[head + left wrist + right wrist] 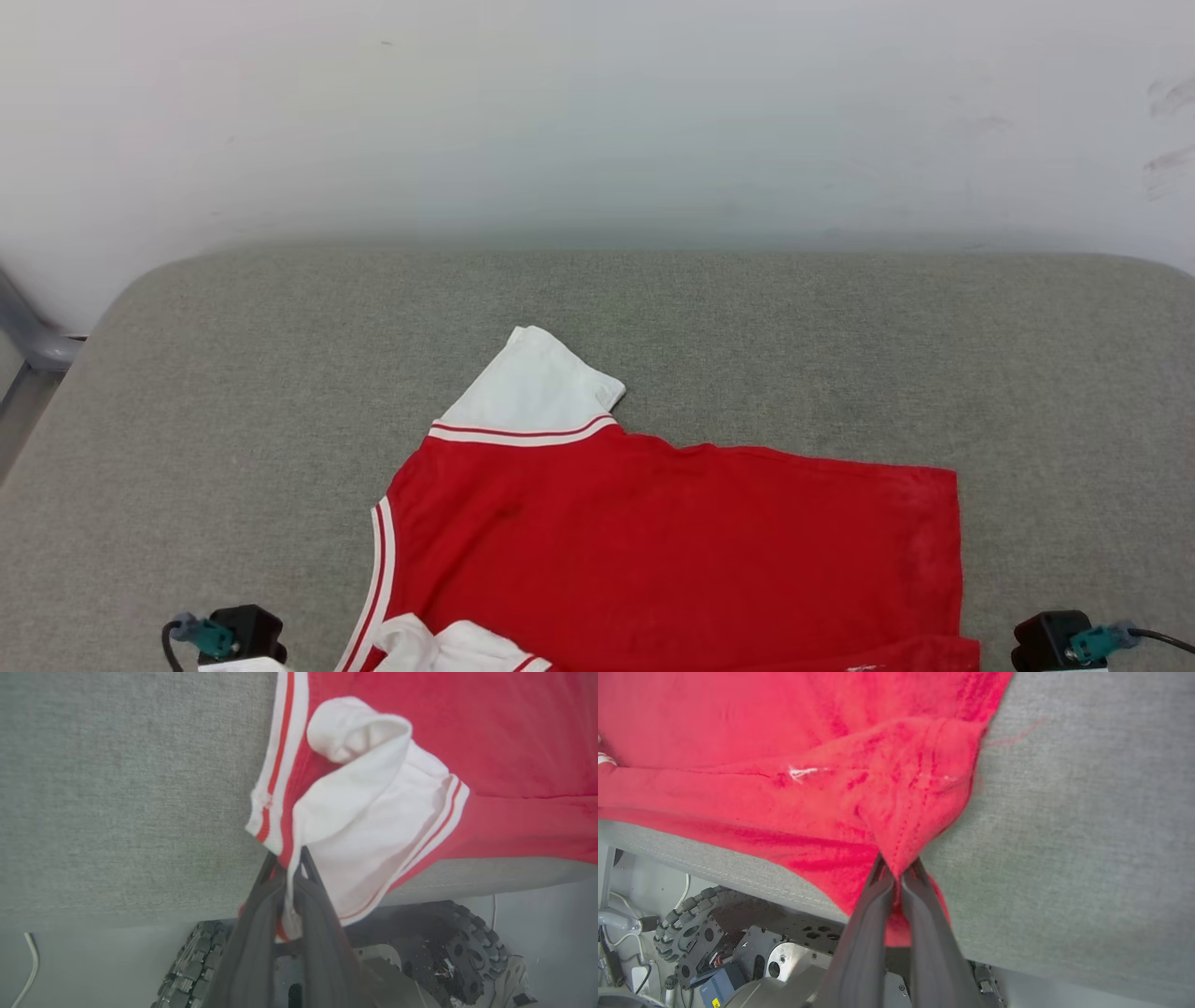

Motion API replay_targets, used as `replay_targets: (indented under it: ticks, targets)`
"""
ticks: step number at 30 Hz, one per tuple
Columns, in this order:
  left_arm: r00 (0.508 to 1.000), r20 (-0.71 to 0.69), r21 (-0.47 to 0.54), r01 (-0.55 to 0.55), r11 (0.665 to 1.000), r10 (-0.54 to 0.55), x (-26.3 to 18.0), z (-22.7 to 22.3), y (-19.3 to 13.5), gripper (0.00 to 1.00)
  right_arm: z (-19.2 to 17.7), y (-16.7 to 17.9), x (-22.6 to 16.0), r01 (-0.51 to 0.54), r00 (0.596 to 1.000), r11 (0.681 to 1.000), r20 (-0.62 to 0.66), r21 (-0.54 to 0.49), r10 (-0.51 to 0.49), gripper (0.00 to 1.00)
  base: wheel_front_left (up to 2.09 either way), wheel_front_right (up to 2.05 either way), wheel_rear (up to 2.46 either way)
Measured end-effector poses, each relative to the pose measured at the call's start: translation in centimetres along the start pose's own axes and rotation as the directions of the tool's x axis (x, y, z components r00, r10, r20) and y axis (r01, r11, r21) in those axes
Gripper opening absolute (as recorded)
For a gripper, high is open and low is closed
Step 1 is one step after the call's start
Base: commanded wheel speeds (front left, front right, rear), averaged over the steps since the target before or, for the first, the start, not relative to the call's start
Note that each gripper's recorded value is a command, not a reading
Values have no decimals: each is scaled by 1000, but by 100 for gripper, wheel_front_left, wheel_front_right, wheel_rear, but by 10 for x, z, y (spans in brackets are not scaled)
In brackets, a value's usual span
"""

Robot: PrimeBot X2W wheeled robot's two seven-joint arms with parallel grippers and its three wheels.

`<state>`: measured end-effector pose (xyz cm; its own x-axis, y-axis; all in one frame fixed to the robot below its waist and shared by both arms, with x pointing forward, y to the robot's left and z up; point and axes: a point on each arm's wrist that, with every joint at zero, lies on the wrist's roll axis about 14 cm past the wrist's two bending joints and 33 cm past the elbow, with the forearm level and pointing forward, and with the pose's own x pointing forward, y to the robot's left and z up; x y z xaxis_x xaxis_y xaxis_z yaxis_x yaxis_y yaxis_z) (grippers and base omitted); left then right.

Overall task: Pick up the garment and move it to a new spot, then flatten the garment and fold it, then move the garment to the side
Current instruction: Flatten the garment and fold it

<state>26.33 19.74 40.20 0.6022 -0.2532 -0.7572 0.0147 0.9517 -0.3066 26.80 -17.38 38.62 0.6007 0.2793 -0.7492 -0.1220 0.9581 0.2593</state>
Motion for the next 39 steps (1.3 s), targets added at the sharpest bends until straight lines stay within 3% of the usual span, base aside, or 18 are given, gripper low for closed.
replay_targets:
  ticks: [1,2,3,4,5,11,16,20,24,30,39]
  targets:
    - [1000,6,-16,2,1000,-2,3,0,-1,0,0,-1,1,3,1000,1000,8,10,-3,44,0,0,0]
    - [1000,5,-33,10,999,-10,6,-2,-3,0,1,0,2,2,1000,1000,20,21,-2,100,0,0,0]
    - [1000,5,-36,13,999,-13,9,-4,-4,20,1,-1,3,6,999,1000,33,24,-7,100,0,0,0]
    - [1000,16,-35,14,999,-13,11,-2,-5,65,2,-2,4,11,999,1000,41,25,-12,100,0,0,0]
    - [1000,20,-40,9,999,-8,14,-1,-4,100,4,-3,4,17,998,1000,63,23,-18,100,0,0,0]
    - [992,123,0,10,1000,-10,21,22,-5,100,39,-4,-2,43,956,999,290,12,-45,100,0,0,0]
    - [966,258,83,-16,996,-6,20,56,-7,100,87,-3,-20,85,849,996,525,-18,-63,100,0,0,0]
    - [925,380,122,-39,992,-10,19,88,-14,100,113,-1,-34,118,767,992,639,-40,-66,100,0,0,0]
    - [878,479,169,-66,983,-23,19,119,-22,100,133,-1,-46,149,706,988,704,-47,-73,100,0,0,0]
    - [803,592,204,-70,977,-66,29,170,-39,100,159,2,-50,176,655,983,752,-57,-74,100,0,0,0]
    - [825,550,273,-32,962,-128,87,223,-56,100,190,0,-33,196,623,978,779,-66,-73,100,0,0,0]
